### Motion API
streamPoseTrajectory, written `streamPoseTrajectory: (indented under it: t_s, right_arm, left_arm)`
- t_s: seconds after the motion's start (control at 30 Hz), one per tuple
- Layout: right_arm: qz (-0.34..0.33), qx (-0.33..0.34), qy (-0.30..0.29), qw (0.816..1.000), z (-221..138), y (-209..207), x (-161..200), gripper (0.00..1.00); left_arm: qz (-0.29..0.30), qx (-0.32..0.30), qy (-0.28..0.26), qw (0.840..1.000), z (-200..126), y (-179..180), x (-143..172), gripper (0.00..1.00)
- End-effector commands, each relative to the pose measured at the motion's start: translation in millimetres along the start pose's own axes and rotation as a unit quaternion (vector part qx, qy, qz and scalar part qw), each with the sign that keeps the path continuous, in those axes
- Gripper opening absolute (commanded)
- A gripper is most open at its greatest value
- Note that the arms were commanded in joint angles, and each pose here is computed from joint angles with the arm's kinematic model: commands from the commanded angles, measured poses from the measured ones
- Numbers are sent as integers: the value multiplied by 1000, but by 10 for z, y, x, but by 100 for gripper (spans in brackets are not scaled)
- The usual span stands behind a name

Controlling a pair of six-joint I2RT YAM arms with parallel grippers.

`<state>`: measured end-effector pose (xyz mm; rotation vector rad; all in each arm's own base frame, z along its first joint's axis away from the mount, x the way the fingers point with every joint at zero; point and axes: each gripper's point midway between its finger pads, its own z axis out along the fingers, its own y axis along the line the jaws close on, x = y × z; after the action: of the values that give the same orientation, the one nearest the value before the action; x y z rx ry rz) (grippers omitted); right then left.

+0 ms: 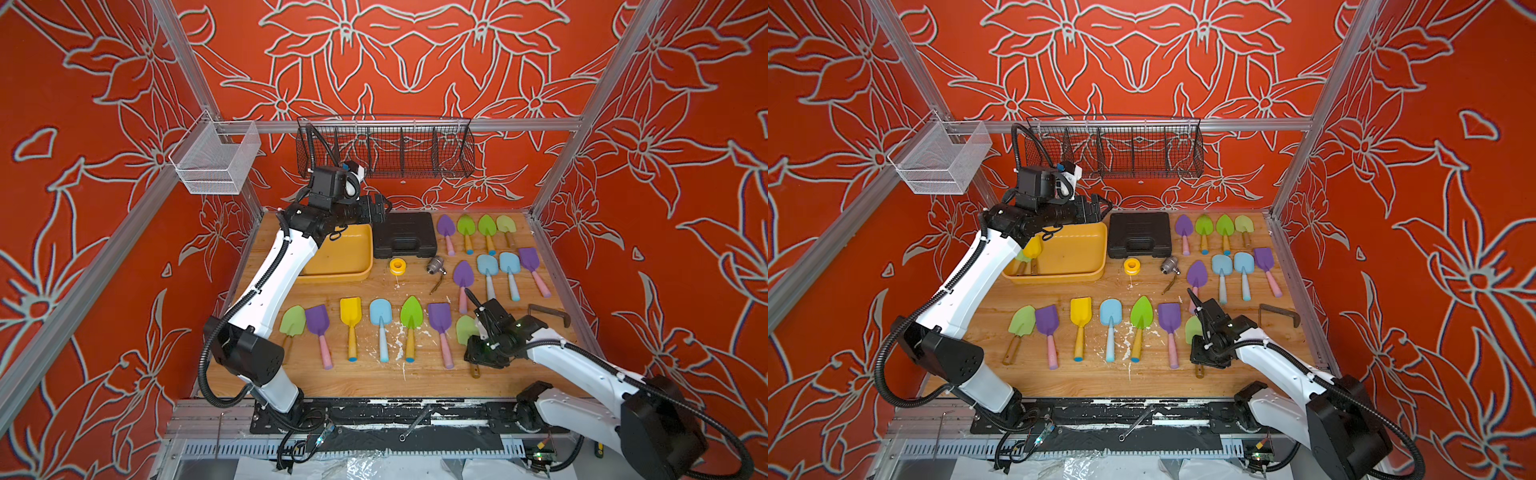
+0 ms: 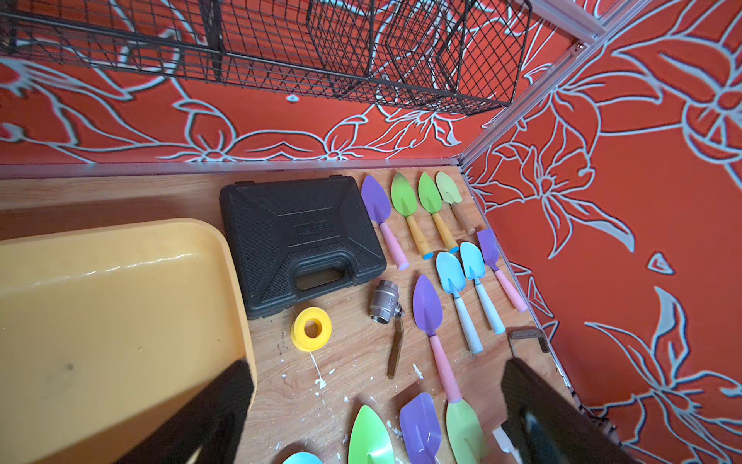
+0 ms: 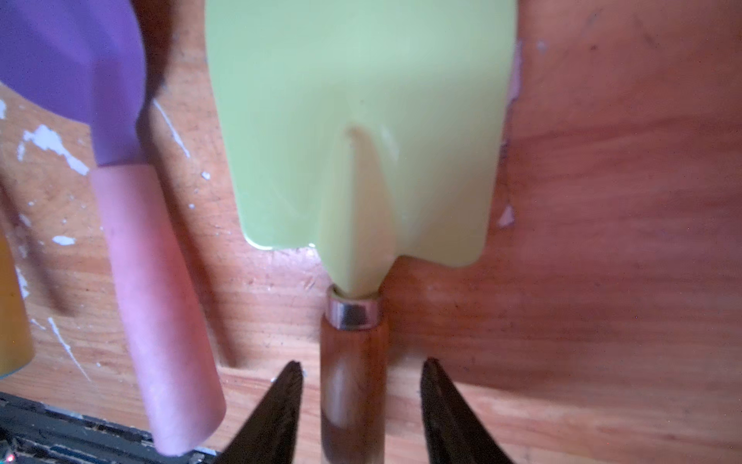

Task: Take the shovel out of the storage box
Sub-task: Place the shovel at the center of the board, then pick up the shovel from the storage box.

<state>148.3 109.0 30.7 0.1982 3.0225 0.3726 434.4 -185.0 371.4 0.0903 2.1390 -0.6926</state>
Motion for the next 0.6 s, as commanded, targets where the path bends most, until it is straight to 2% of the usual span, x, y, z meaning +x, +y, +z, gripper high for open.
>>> streamPoseTrajectory:
  t_s: [0.0,0.13,0.23,0.37,0.57]
  right_arm:
    - [4,9,-18,1000,-227,15,-51,61]
    - [-10,1,-51,999,-539,64,-107,74]
    - [-39,-17,-95,995,-852,177,-233,81]
    - [-84,-33,-140,986,-1227,403,-480,84]
    - [-126,-73,-157,977,-1473,825,-805,86]
  left_arm:
    - [-31,-23,-13,999,-205,117,-76,97]
    - [-80,-74,9,994,-319,518,-10,97]
    - [-113,-138,40,983,-418,991,105,97]
    - [-138,-241,94,956,-588,1633,351,100]
    - [-130,-358,183,906,-566,2452,740,90]
